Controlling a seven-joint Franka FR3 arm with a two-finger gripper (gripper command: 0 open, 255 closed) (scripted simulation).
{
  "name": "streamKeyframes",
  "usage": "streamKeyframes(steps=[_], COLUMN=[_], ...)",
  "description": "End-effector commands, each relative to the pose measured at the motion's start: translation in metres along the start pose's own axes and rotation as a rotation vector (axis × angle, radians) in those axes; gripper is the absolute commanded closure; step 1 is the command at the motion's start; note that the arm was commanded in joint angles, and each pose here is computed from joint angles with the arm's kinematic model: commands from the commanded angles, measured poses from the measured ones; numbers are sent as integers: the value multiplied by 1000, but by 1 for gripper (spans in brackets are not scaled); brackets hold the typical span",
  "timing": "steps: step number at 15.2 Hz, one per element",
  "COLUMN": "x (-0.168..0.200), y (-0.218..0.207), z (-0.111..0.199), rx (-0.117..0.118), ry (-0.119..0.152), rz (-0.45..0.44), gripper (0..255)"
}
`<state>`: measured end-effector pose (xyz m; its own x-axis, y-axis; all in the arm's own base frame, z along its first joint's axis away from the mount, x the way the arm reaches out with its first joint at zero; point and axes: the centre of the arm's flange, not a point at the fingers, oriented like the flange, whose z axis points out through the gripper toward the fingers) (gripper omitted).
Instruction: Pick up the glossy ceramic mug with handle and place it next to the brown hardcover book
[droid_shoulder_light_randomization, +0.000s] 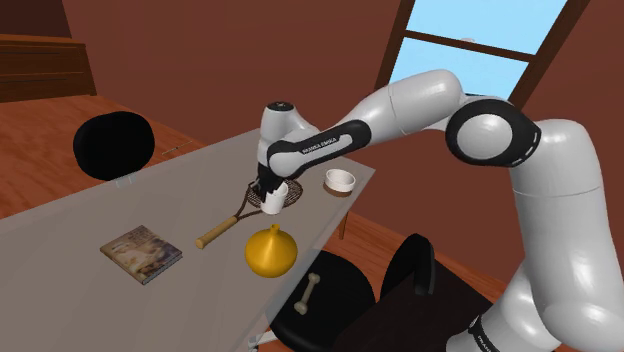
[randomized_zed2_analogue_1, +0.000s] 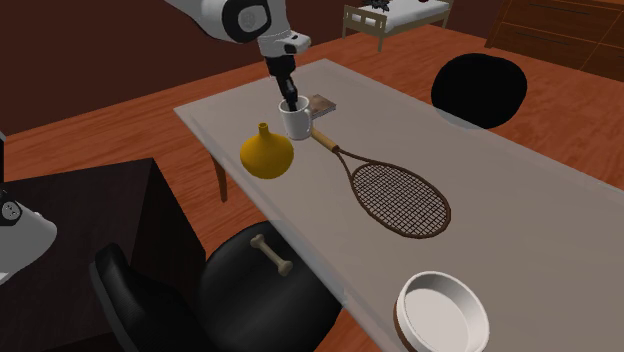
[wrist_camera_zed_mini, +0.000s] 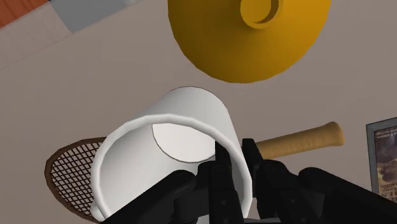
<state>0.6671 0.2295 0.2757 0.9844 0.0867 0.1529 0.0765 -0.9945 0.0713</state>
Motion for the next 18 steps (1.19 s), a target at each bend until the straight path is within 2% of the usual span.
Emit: streamKeyframes(steps=[1, 17, 18], x=[-1, 8, 7], y=[-27, -237, -238], z=[-3, -18, -12], rx=[0, 0, 0], ry=[0, 0, 0], rz=[1, 1, 1], gripper=[255, 255, 255])
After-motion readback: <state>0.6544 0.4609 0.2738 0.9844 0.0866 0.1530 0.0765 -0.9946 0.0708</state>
